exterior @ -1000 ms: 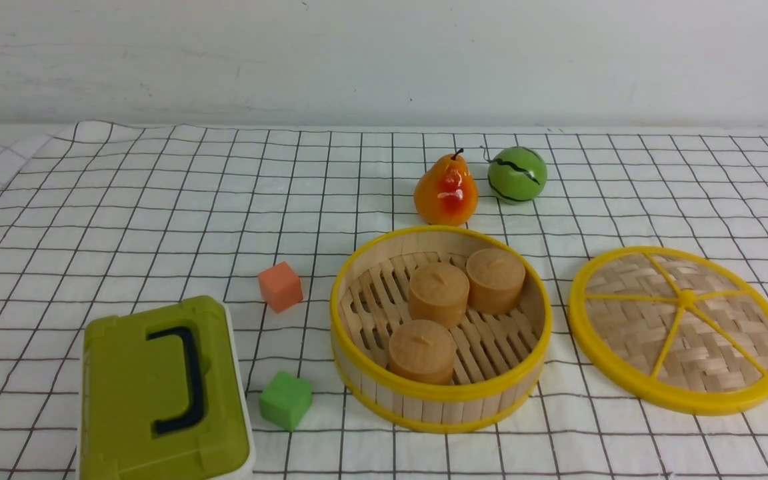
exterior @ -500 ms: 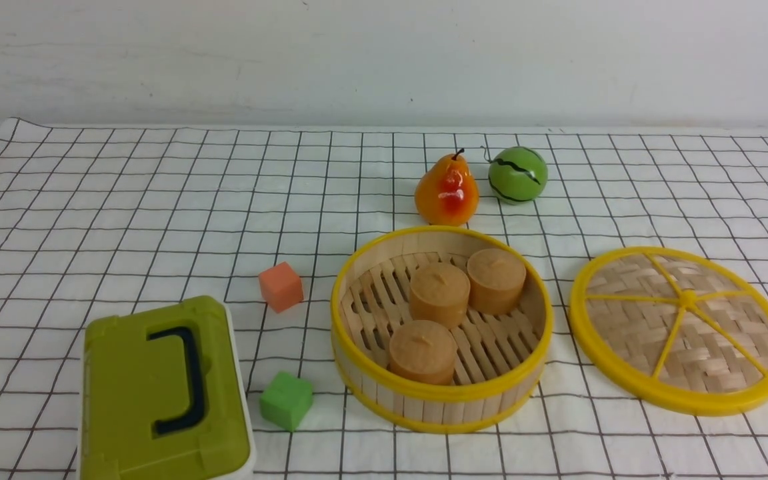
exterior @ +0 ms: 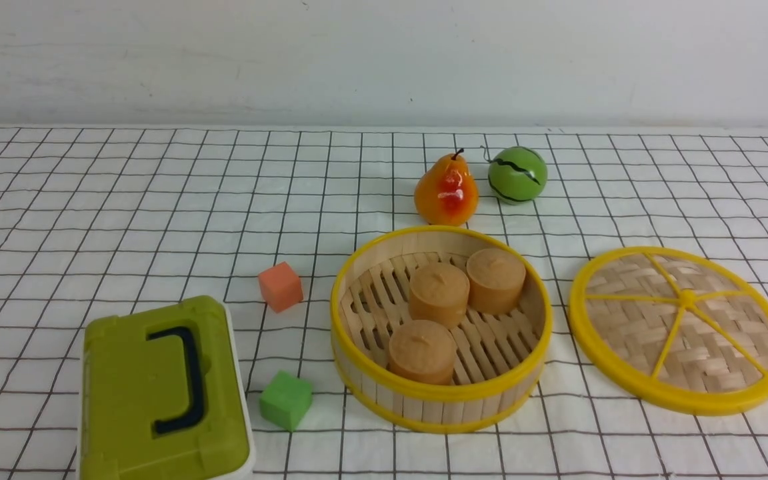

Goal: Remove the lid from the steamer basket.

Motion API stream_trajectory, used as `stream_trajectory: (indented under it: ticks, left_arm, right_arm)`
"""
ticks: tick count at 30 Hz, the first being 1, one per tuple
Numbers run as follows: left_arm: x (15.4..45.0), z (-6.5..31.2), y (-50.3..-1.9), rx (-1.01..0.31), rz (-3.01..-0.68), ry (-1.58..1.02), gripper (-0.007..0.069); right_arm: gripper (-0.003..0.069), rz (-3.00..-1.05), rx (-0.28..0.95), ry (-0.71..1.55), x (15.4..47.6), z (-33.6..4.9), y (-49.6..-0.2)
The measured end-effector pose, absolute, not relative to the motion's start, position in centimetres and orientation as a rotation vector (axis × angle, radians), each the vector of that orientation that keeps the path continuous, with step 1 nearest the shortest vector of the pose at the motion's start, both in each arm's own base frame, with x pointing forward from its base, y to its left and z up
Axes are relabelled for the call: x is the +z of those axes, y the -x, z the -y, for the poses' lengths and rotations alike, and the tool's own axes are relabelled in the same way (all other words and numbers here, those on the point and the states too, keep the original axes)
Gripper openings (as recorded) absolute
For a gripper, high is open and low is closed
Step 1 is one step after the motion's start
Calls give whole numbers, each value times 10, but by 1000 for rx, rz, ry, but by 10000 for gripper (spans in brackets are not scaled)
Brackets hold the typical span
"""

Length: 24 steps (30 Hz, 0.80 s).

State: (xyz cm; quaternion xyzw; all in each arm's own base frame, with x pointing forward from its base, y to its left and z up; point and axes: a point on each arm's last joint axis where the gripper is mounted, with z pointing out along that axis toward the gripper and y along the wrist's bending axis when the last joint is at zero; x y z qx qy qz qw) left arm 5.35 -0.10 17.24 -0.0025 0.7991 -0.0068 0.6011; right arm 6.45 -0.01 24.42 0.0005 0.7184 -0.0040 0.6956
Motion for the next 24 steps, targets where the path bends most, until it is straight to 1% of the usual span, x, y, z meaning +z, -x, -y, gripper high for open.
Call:
stream_trajectory:
  ticks: [3,8,13,16,24]
  left_arm:
    - [172,1,-53,-16,-1852,6,239]
    - [172,1,-53,-16,-1852,6,239]
    - [172,1,-53,-16,-1852,6,239]
    - [172,1,-53,-16,-1852,6,239]
    - [172,1,-53,-16,-1852,6,239]
  right_arm:
    - [-24,-1601,-11,-7,217,0,-60]
    - [-24,-1659,-1,-13,191,0,-58]
    - [-24,-1725,2,-13,184,0,-56]
    - [-24,-1791,-1,-71,178,1,-55]
    - [-24,-1851,-6,-120,173,3,-53]
